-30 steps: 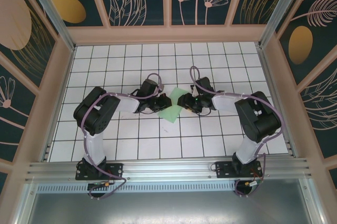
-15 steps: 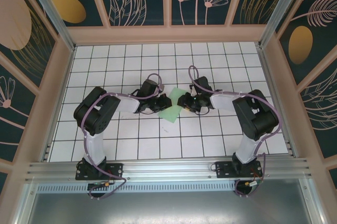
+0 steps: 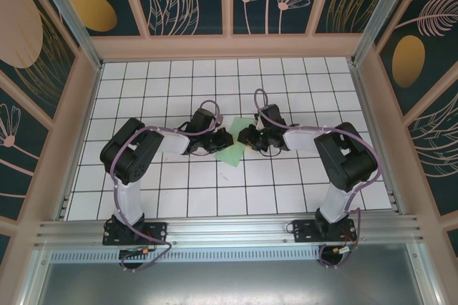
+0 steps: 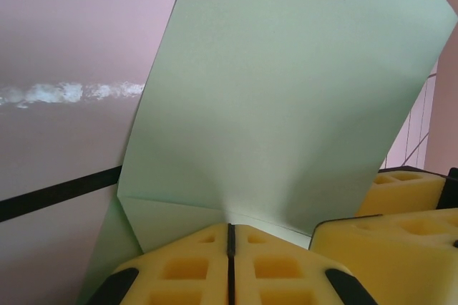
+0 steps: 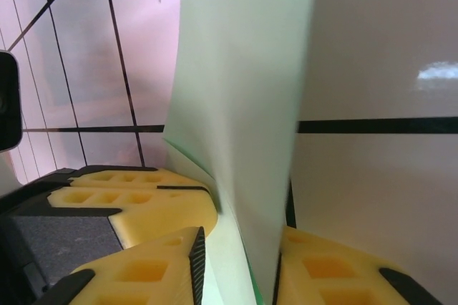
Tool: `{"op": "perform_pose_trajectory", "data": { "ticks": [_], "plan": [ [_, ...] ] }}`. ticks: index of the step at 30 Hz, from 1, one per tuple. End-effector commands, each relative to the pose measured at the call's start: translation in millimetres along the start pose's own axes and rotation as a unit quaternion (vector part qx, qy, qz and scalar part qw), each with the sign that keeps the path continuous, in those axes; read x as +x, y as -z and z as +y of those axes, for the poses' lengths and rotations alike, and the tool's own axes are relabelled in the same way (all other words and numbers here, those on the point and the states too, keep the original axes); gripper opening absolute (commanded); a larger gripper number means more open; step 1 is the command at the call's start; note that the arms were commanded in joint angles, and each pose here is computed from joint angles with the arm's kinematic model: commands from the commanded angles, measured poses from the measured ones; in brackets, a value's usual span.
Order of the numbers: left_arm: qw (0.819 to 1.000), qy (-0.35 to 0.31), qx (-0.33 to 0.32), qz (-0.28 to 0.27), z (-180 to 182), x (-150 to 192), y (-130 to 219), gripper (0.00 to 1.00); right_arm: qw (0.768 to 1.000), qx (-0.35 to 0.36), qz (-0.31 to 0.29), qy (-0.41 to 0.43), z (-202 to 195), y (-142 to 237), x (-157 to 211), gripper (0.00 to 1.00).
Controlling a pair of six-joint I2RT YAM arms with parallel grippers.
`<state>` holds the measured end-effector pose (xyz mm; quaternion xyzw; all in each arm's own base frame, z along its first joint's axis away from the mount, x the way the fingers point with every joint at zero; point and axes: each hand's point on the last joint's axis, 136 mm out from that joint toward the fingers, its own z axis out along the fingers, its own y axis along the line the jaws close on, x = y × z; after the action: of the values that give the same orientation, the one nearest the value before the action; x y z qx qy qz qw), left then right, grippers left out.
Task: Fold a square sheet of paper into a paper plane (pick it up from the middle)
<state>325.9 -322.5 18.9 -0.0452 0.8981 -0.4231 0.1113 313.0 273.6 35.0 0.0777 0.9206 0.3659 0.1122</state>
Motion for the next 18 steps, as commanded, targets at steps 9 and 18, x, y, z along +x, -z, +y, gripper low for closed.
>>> {"op": "perform_pose_trajectory", "data": {
  "ticks": [9,18],
  "plan": [
    [0.999,-0.001,0.006,-0.048,-16.2,-11.9,19.4,0.12,0.998,0.038,-0.015,0.047,5.7,14.4,2.4,0.00],
    [0.978,-0.021,-0.052,-0.202,-35.3,-48.5,108.3,0.25,0.937,0.300,-0.080,0.160,-11.6,113.5,-33.9,0.00]
  ]
}}
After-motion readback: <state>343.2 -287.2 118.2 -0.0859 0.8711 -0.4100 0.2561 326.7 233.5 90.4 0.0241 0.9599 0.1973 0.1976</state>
